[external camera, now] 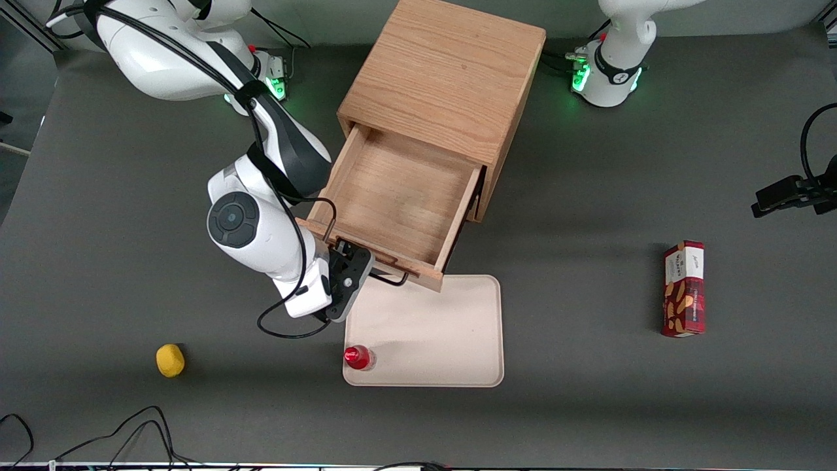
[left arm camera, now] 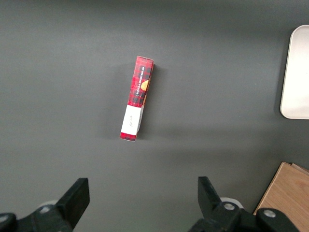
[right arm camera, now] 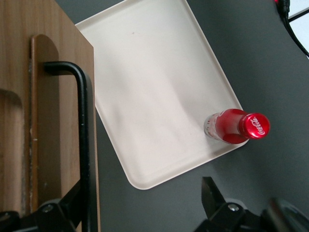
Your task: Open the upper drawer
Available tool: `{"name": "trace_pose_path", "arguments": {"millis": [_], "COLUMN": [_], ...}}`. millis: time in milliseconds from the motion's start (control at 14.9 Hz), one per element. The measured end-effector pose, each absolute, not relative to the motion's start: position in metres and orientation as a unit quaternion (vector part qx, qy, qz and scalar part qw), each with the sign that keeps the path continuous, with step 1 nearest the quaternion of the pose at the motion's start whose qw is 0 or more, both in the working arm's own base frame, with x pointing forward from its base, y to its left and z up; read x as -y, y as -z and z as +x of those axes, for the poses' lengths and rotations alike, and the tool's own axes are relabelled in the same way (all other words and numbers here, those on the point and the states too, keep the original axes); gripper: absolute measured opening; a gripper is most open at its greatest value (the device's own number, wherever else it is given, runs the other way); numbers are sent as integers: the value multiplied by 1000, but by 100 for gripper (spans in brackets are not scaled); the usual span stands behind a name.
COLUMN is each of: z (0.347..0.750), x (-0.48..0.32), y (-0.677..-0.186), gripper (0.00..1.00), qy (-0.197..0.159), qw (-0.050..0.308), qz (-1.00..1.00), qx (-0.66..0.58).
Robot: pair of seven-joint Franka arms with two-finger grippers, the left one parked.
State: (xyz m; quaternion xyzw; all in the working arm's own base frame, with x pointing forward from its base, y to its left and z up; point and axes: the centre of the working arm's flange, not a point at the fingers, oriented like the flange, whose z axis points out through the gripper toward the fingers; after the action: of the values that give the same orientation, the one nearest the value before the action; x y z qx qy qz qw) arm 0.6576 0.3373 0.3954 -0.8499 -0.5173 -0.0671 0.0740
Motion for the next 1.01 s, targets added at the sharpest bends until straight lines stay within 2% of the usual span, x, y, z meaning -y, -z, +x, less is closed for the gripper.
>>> {"name": "trace_pose_path", "arguments": {"millis": [269,403,806,873,1007], "z": [659,660,666,663,650], "x": [-339,-339,-287,-273,-234], "y": [-404,-422,-533,-551,-575], "gripper": [100,100,100,100,100], "qy": [75,90,166,169,152], "qw": [76,83,62,68,103], "qz": [-849,-851,-874,-889,-926], "qx": [517,511,453,421,330]}}
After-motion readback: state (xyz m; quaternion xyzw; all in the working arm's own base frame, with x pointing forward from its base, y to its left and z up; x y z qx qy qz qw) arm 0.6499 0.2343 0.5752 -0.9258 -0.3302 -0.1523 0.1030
